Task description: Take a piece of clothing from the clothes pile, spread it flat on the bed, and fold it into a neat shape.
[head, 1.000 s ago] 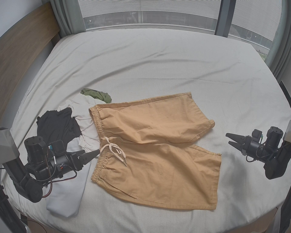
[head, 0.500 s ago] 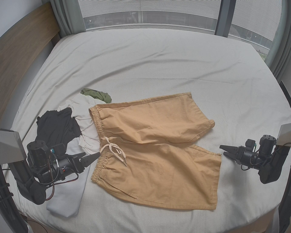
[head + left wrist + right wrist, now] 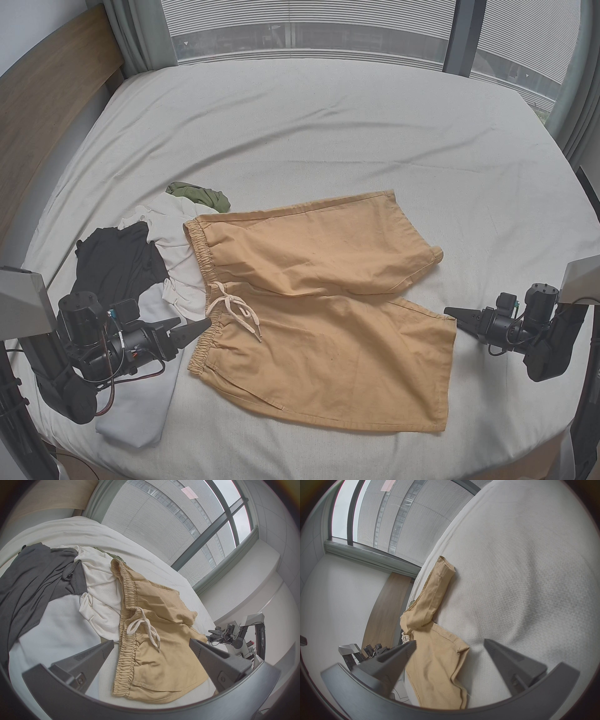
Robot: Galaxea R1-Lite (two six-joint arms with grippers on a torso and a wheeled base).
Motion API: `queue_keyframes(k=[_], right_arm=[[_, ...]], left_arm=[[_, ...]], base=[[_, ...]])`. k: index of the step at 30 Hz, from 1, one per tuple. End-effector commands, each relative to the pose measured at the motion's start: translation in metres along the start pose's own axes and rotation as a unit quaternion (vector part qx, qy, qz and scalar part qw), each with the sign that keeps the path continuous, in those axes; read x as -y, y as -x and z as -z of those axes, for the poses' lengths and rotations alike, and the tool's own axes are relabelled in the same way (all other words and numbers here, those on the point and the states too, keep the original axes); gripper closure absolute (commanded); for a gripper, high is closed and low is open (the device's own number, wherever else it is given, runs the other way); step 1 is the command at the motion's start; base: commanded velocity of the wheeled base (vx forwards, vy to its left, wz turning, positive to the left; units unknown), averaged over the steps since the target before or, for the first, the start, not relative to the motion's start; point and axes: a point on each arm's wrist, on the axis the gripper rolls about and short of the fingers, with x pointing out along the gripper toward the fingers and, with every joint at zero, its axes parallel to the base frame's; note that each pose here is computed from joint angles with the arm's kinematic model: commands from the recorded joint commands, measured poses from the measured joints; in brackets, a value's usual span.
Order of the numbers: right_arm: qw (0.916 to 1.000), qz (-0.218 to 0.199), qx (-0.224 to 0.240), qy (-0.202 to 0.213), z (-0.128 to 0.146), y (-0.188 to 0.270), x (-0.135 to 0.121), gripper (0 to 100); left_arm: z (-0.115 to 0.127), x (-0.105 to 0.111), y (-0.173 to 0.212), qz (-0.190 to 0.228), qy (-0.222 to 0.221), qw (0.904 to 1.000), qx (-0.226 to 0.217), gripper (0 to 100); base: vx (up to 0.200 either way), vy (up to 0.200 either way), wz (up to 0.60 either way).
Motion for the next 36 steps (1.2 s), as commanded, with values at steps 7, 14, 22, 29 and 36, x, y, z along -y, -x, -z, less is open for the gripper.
queue_keyframes(k=[7,14,22,29,36], right_arm=[[0.9999,-0.006,0.003,0.009,0.0,-0.004,0.002,100],[0.9985,-0.015,0.034,0.04,-0.018,-0.008,0.001,100],[0.9954,-0.01,0.07,0.064,-0.035,-0.018,0.002,100],[0.9952,-0.011,0.071,0.066,-0.035,-0.022,0.003,100],[0.9953,-0.012,0.069,0.067,-0.035,-0.022,0.003,100]], left_arm=[[0.001,0.0,-0.001,0.001,0.001,1.0,-0.002,0],[0.002,-0.001,-0.001,-0.001,0.003,1.0,-0.004,0],[0.005,-0.003,-0.002,-0.003,0.006,0.9999,-0.009,0],[0.008,-0.004,-0.003,-0.006,0.01,0.9998,-0.015,0],[0.015,-0.006,-0.002,-0.011,0.018,0.9993,-0.03,0]], base=[[0.0,0.0,0.0],[0.0,0.0,0.0],[0.0,0.0,0.0],[0.0,0.0,0.0],[0.0,0.0,0.0]])
